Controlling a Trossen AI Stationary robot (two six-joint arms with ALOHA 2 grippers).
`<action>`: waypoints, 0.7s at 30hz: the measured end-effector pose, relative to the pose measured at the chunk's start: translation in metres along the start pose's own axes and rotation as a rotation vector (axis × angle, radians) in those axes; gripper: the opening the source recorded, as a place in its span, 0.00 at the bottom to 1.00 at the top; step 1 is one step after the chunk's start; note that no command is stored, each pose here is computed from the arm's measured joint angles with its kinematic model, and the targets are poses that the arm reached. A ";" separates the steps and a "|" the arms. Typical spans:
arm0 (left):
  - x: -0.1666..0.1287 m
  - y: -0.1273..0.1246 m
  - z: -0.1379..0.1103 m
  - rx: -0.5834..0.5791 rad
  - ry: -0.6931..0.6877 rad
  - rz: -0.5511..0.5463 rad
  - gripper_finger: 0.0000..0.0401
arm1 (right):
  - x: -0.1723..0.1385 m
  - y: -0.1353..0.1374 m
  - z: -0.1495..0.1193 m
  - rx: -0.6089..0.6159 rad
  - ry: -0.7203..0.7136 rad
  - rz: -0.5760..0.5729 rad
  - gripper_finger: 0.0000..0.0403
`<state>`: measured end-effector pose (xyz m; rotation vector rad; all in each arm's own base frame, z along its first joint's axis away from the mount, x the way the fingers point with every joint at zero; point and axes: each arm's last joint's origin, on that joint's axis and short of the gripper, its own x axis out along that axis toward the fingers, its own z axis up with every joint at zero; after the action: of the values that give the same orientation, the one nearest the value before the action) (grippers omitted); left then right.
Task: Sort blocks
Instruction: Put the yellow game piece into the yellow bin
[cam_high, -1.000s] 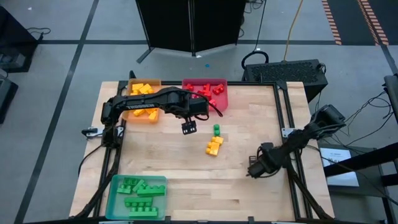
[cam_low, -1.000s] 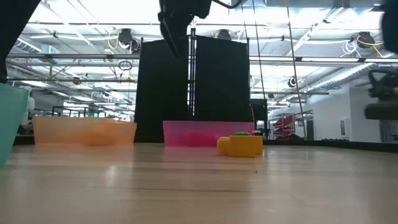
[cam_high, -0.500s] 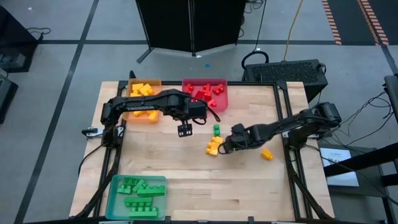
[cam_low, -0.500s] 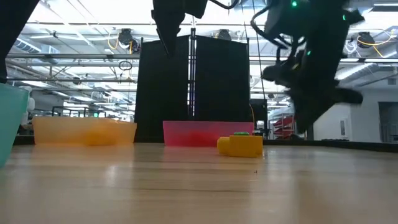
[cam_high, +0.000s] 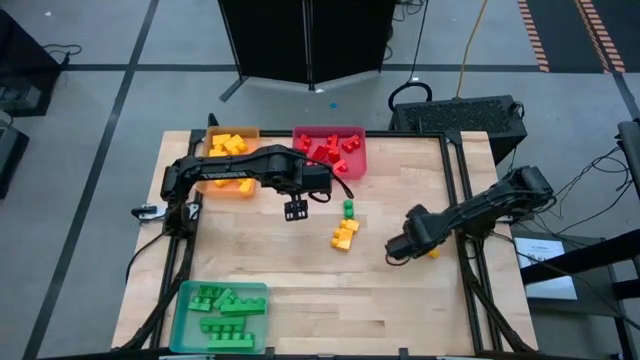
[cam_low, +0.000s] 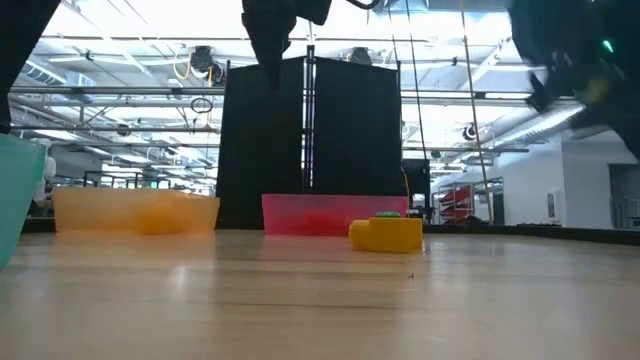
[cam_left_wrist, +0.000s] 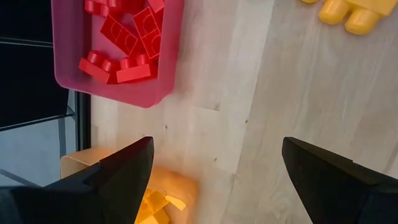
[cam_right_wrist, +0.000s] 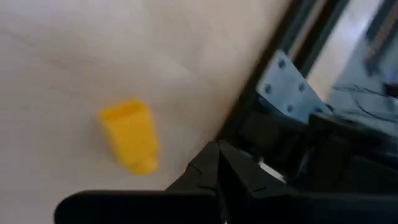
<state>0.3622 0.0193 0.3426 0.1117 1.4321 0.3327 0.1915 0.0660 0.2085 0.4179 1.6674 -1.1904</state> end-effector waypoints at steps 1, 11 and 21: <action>0.000 0.000 0.000 0.000 -0.001 0.000 0.88 | 0.009 0.000 -0.003 -0.006 0.018 -0.029 0.00; 0.000 0.000 0.000 -0.002 -0.005 0.001 0.88 | 0.053 0.014 -0.017 0.001 0.112 0.062 0.00; 0.000 0.000 0.000 -0.001 -0.002 0.001 0.88 | 0.042 0.056 -0.006 0.192 -0.013 0.516 0.00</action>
<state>0.3622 0.0194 0.3429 0.1122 1.4301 0.3337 0.2108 0.0861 0.1442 0.8980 1.3233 -0.9584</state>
